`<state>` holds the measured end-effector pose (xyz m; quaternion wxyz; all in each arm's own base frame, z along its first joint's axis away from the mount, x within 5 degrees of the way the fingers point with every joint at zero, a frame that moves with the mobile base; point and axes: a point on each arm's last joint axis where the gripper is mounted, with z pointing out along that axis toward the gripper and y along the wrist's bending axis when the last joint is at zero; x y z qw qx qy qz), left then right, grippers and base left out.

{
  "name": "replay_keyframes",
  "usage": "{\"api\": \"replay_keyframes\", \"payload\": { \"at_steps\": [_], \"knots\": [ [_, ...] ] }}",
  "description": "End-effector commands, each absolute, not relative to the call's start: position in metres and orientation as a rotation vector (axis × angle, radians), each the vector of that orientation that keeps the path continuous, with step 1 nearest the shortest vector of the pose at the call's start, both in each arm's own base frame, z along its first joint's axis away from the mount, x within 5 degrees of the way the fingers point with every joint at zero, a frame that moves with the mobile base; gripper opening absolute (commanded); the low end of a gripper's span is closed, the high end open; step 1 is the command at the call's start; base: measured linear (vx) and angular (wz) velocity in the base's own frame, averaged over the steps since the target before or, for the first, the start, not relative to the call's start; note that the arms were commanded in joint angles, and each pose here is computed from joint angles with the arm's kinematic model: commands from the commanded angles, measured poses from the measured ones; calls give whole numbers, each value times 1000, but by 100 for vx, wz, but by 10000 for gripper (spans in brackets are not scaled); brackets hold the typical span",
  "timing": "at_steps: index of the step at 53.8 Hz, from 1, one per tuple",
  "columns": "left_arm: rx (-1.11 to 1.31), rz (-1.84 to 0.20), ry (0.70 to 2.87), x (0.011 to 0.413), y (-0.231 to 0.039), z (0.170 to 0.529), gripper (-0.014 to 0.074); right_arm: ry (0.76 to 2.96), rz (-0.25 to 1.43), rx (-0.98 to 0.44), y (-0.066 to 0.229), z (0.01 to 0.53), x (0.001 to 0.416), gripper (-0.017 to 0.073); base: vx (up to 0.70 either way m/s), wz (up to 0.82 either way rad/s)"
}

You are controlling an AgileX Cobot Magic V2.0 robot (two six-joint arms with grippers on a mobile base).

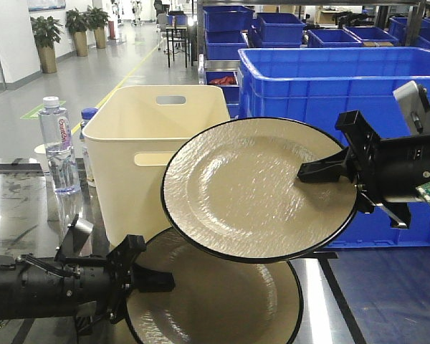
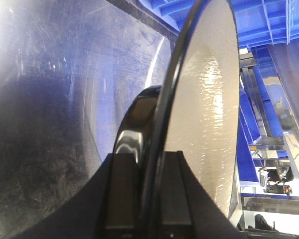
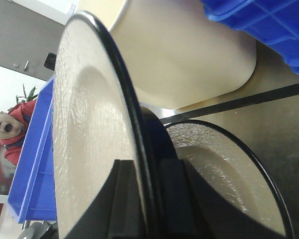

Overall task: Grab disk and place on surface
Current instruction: 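Drive the base to the steel counter holding both plates, then lower the left gripper's plate onto the counter in front of the bin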

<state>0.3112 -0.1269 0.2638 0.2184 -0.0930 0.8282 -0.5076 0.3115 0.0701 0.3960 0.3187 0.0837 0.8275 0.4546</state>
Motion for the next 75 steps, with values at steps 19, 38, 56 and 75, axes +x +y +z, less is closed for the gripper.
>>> {"api": "replay_keyframes", "payload": {
  "at_steps": [19, 38, 56, 75],
  "knots": [
    [-346, -1423, 2257, 311, -126, 283, 1, 1975, 1272, 277, 68, 432, 305, -8, 0, 0],
    [-423, -1376, 2361, 315, -126, 264, 37, 1967, 1266, 285, 67, 433, 305, -8, 0, 0],
    [-420, -1267, 2428, 317, -119, 254, 398, 1979, 1240, 275, 66, 431, 306, -4, 0, 0],
    [-289, -1091, 2343, 298, -77, 296, 664, 1983, 1226, 259, 66, 431, 306, 0, 0, 0]
  ]
}}
